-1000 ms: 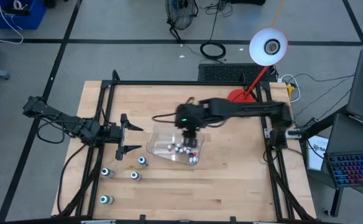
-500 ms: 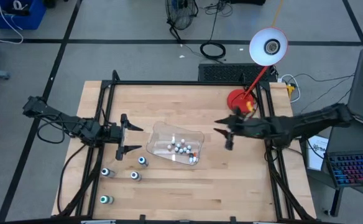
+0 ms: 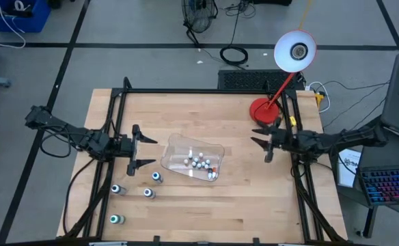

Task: Pick & Place food coloring
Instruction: Put the large blue food coloring bottle into the transparent bin

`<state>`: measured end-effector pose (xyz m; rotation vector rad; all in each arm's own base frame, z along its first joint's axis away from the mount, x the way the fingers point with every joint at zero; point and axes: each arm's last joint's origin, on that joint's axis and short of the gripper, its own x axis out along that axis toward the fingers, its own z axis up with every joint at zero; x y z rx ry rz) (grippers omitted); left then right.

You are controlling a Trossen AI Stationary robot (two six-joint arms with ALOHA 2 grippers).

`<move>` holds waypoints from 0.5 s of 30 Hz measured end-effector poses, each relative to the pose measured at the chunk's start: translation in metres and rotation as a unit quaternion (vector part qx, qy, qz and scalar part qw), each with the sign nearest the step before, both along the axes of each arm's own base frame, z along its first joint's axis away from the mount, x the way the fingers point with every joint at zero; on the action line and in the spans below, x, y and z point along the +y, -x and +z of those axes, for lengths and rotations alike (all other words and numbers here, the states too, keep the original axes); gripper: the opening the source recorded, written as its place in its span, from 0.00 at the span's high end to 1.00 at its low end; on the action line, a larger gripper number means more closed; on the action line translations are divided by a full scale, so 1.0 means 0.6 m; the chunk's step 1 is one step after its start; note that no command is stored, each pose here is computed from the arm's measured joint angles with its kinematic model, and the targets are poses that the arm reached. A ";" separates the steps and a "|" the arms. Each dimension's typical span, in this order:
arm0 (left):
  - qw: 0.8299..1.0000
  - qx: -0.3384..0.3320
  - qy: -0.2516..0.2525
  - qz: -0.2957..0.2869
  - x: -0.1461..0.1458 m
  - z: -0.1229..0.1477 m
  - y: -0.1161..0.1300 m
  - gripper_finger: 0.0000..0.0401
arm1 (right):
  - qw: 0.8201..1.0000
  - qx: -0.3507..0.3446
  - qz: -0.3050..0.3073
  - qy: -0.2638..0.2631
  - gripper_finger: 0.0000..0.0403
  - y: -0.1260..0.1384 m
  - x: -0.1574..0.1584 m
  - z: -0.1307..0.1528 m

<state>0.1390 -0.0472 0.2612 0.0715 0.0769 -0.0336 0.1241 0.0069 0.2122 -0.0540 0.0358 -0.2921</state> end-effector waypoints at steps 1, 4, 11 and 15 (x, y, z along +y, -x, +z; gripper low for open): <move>1.000 0.000 -0.005 0.000 0.000 0.000 0.000 0.19 | 1.000 -0.013 0.000 0.006 0.68 0.004 -0.001 -0.006; 1.000 -0.001 -0.029 -0.002 0.000 0.000 0.000 0.19 | 0.999 -0.046 -0.009 0.014 0.68 0.016 -0.003 -0.023; 1.000 0.000 -0.029 -0.002 0.000 0.000 0.000 0.19 | 0.997 -0.067 -0.012 0.033 0.68 0.030 -0.006 -0.046; 1.000 0.000 -0.027 -0.002 0.000 0.000 0.000 0.19 | 0.998 -0.035 -0.004 0.044 0.68 0.032 -0.005 -0.057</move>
